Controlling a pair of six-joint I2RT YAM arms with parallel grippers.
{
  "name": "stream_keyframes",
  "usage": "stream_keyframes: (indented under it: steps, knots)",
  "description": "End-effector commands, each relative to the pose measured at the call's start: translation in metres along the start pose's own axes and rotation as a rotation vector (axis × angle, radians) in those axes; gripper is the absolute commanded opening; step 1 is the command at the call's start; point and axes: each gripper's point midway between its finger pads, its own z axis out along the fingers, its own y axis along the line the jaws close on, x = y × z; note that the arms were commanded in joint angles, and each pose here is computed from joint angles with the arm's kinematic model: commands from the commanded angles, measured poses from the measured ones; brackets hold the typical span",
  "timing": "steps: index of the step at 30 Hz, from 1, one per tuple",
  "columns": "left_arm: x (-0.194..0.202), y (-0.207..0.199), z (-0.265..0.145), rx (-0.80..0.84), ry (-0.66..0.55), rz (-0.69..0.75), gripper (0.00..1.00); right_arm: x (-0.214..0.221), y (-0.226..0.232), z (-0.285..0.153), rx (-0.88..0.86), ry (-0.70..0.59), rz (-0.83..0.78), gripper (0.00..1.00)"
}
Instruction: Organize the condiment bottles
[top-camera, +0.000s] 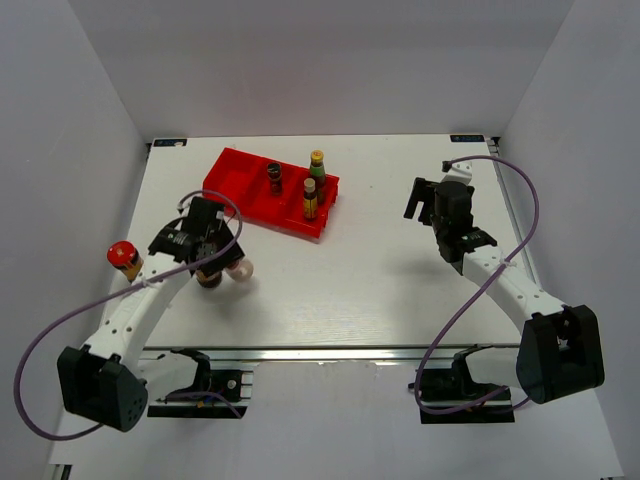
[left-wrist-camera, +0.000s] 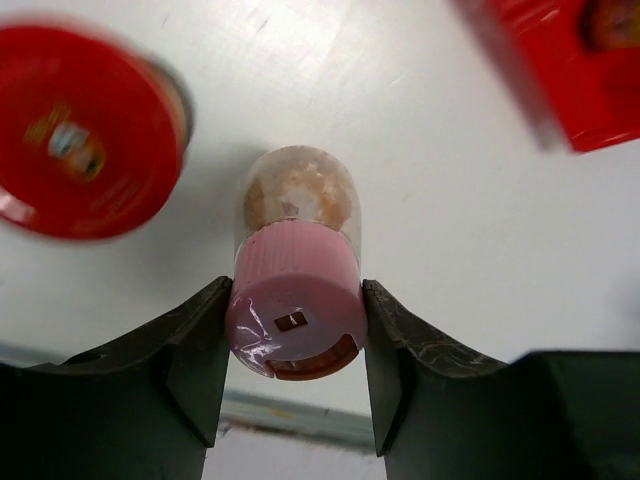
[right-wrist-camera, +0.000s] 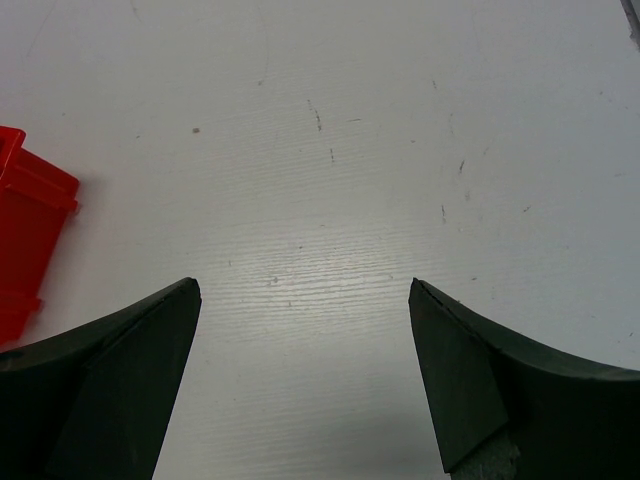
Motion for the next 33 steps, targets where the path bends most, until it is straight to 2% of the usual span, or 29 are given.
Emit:
stream_keyframes:
  steps: [1, 2, 4, 5, 6, 8, 11, 16, 22, 33]
  knots:
    - [-0.053, -0.046, -0.004, 0.115, -0.141, 0.031, 0.18, -0.013, 0.000, -0.003, 0.000, -0.042, 0.015, 0.89]
    - [-0.059, -0.051, 0.007, 0.091, -0.130, 0.047, 0.18, -0.014, -0.002, -0.002, 0.006, -0.042, 0.012, 0.89]
    - [-0.086, -0.073, 0.001, 0.114, -0.174, 0.067, 0.18, -0.012, -0.004, -0.001, 0.024, -0.041, 0.007, 0.89]
    - [-0.090, -0.080, 0.016, 0.092, -0.148, 0.086, 0.18, -0.013, -0.005, -0.001, 0.028, -0.043, 0.006, 0.89]
    - [-0.107, -0.094, 0.009, 0.116, -0.180, 0.102, 0.18, -0.013, -0.007, -0.001, 0.039, -0.044, 0.004, 0.89]
    - [-0.115, -0.104, 0.031, 0.087, -0.154, 0.133, 0.18, -0.012, -0.008, 0.000, 0.047, -0.040, -0.001, 0.89]
    - [-0.135, -0.127, 0.031, 0.098, -0.146, 0.160, 0.16, -0.011, -0.012, 0.001, 0.065, -0.040, -0.006, 0.89]
    - [-0.165, -0.160, 0.040, 0.132, -0.164, 0.219, 0.18, -0.010, -0.019, 0.003, 0.106, -0.038, -0.019, 0.89]
    - [-0.168, -0.173, 0.065, 0.127, -0.119, 0.268, 0.20, -0.009, -0.025, 0.005, 0.132, -0.027, -0.031, 0.89]
    - [-0.156, -0.170, 0.098, 0.081, -0.057, 0.294, 0.21, -0.007, -0.032, 0.005, 0.168, -0.026, -0.041, 0.90]
